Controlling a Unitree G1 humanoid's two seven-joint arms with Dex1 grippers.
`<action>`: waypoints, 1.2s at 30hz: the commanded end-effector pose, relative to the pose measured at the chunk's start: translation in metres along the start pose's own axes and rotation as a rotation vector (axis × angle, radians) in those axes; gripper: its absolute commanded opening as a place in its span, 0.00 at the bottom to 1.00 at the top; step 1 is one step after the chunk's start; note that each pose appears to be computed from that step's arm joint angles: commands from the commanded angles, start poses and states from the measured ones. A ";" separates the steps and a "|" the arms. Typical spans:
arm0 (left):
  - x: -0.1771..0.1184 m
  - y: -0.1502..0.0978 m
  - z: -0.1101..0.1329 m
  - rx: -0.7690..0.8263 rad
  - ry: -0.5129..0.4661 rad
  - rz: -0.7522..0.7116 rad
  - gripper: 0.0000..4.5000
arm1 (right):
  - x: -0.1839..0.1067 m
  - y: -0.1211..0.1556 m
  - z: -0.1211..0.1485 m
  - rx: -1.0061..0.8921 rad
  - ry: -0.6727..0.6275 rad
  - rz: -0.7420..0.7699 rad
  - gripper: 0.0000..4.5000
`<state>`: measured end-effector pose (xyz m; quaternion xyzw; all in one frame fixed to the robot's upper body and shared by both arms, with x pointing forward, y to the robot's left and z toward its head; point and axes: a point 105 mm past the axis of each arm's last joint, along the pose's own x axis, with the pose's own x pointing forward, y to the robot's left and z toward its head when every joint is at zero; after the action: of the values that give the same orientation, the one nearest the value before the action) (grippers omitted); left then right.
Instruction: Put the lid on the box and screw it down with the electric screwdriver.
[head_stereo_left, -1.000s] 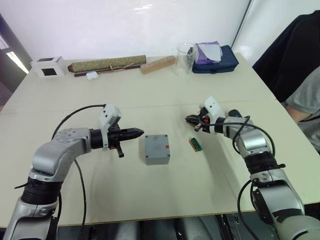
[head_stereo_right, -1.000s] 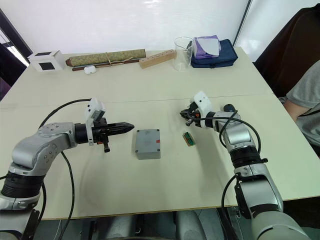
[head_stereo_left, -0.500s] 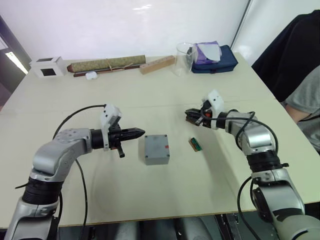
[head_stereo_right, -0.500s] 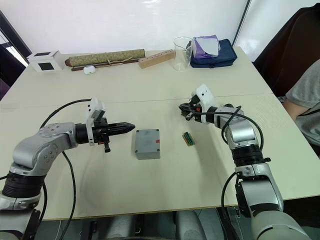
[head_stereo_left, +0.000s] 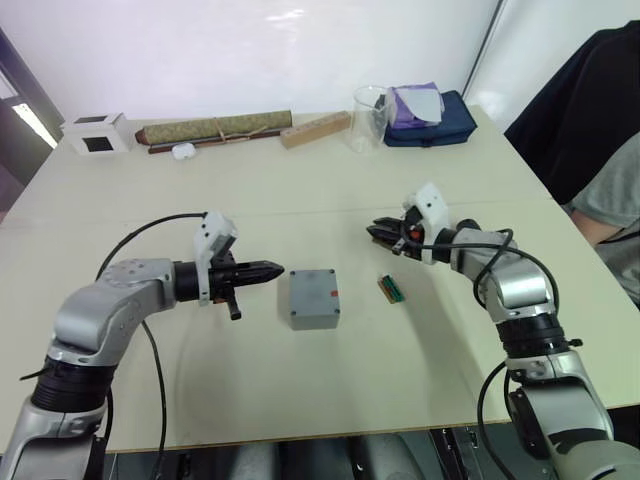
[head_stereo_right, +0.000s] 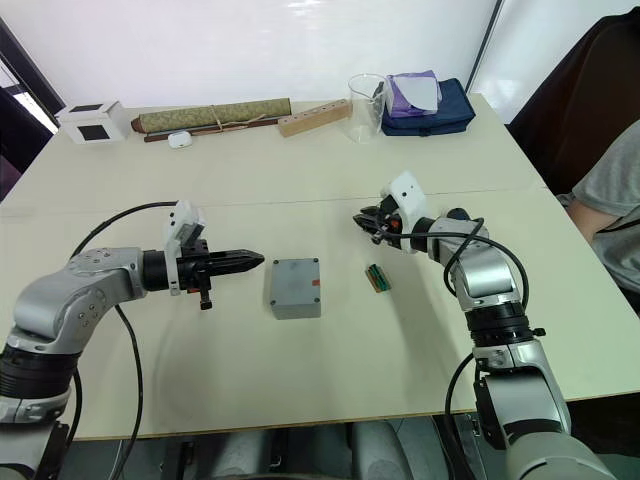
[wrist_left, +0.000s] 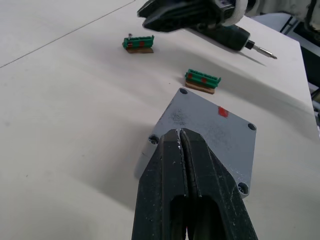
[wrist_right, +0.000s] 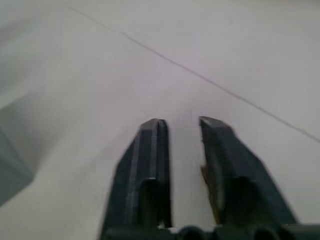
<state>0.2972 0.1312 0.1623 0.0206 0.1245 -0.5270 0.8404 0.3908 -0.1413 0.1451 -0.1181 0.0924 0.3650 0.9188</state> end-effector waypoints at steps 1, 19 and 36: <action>0.001 -0.003 0.011 0.031 -0.036 -0.009 0.00 | 0.004 -0.017 0.003 -0.009 0.010 -0.041 0.68; 0.000 -0.003 0.008 0.023 -0.039 0.012 0.00 | 0.019 -0.023 0.002 0.007 0.013 -0.018 0.75; 0.001 -0.001 0.007 0.023 -0.034 0.024 0.00 | 0.022 -0.020 -0.001 0.000 0.022 -0.002 0.20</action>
<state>0.2991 0.1292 0.1601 0.0136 0.1225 -0.5177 0.8466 0.4167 -0.1473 0.1248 -0.1163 0.1302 0.3560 0.9180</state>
